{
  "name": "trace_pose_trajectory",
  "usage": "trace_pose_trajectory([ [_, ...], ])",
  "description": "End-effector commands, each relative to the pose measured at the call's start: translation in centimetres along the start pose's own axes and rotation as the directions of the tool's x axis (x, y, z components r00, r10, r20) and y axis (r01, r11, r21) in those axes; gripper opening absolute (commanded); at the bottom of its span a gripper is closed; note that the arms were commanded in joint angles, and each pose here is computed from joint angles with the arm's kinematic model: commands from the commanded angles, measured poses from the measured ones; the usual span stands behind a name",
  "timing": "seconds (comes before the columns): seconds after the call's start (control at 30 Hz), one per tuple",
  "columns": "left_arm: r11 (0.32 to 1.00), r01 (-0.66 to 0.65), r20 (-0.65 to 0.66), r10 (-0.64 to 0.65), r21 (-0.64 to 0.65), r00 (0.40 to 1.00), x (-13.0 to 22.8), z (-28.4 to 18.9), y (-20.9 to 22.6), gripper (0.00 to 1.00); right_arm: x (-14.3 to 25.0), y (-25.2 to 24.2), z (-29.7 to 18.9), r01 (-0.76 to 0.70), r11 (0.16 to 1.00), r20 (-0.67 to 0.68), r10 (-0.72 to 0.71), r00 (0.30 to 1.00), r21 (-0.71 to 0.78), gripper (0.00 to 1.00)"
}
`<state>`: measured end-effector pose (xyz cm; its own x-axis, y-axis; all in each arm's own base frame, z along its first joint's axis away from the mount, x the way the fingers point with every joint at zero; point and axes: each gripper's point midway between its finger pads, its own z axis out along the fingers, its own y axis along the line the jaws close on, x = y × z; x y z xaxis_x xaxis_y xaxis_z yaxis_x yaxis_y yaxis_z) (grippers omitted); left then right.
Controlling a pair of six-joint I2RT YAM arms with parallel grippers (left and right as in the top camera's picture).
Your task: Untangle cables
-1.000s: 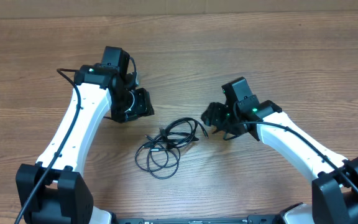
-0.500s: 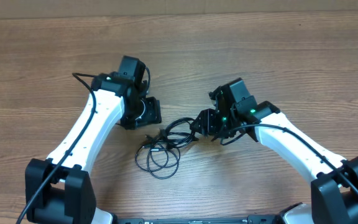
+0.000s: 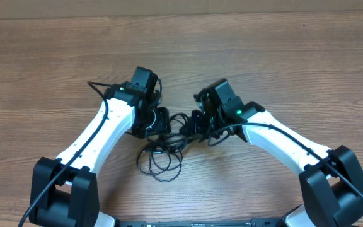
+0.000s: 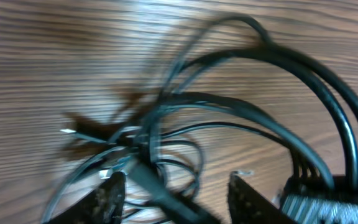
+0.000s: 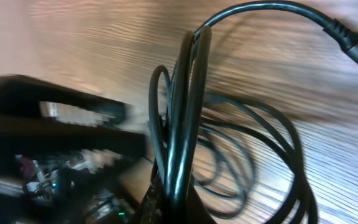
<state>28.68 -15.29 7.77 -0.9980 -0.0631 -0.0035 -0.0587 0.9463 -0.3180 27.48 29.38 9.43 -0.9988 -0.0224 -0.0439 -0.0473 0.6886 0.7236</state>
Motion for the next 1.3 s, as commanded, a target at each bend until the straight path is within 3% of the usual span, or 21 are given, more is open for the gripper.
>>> trace_pose_trajectory([
  [0.0,0.997,-0.014,-0.026,0.016,0.075,1.000,0.6,0.2,-1.6,0.57,0.2,4.1,-1.6,0.084,0.986,-0.025,-0.089,0.996,-0.143,0.04],
  [0.17,0.999,-0.024,0.021,0.023,0.044,1.000,-0.5,0.2,-1.2,0.53,2.3,7.2,-3.0,0.102,0.929,-0.139,-0.160,0.977,-0.355,0.04],
  [0.33,0.999,-0.023,0.019,0.023,0.045,1.000,-0.4,0.2,-1.2,0.38,2.9,8.8,-4.4,0.132,0.870,-0.158,-0.232,0.960,-0.475,0.04],
  [0.4,0.999,-0.019,0.001,0.019,0.051,1.000,0.0,0.2,-1.3,0.41,2.5,8.6,-4.7,0.129,0.872,-0.149,-0.224,0.963,-0.473,0.04],
  [0.43,0.999,-0.014,-0.016,0.015,0.053,1.000,0.4,0.2,-1.2,0.56,1.9,8.2,-4.9,0.127,0.876,-0.133,-0.211,0.968,-0.466,0.04],
  [0.57,0.998,0.000,-0.063,0.004,0.065,0.998,1.5,0.2,-1.3,0.57,-0.6,6.1,-4.9,0.121,0.918,-0.053,-0.152,0.987,-0.378,0.04],
  [0.73,0.978,-0.027,-0.121,0.053,0.207,0.991,2.6,-0.3,-3.6,0.57,-1.4,4.8,-4.7,0.101,0.944,-0.022,-0.113,0.993,-0.313,0.04],
  [0.9,0.971,-0.021,-0.136,0.055,0.239,0.989,2.9,-0.4,-4.2,0.35,-1.5,4.6,-4.6,0.101,0.948,-0.017,-0.111,0.994,-0.301,0.04],
  [1.07,0.970,-0.012,-0.144,0.049,0.243,0.988,3.1,-0.5,-4.2,0.29,-1.6,4.4,-4.5,0.097,0.952,-0.015,-0.105,0.994,-0.290,0.04],
  [1.17,0.970,-0.013,-0.139,0.048,0.241,0.989,2.9,-0.4,-4.2,0.06,-1.5,4.4,-4.5,0.096,0.952,-0.016,-0.105,0.994,-0.292,0.04],
  [1.27,0.989,-0.018,-0.058,0.027,0.146,0.998,1.1,0.0,-2.6,0.05,-0.8,5.2,-4.8,0.089,0.936,-0.051,-0.113,0.992,-0.340,0.04],
])
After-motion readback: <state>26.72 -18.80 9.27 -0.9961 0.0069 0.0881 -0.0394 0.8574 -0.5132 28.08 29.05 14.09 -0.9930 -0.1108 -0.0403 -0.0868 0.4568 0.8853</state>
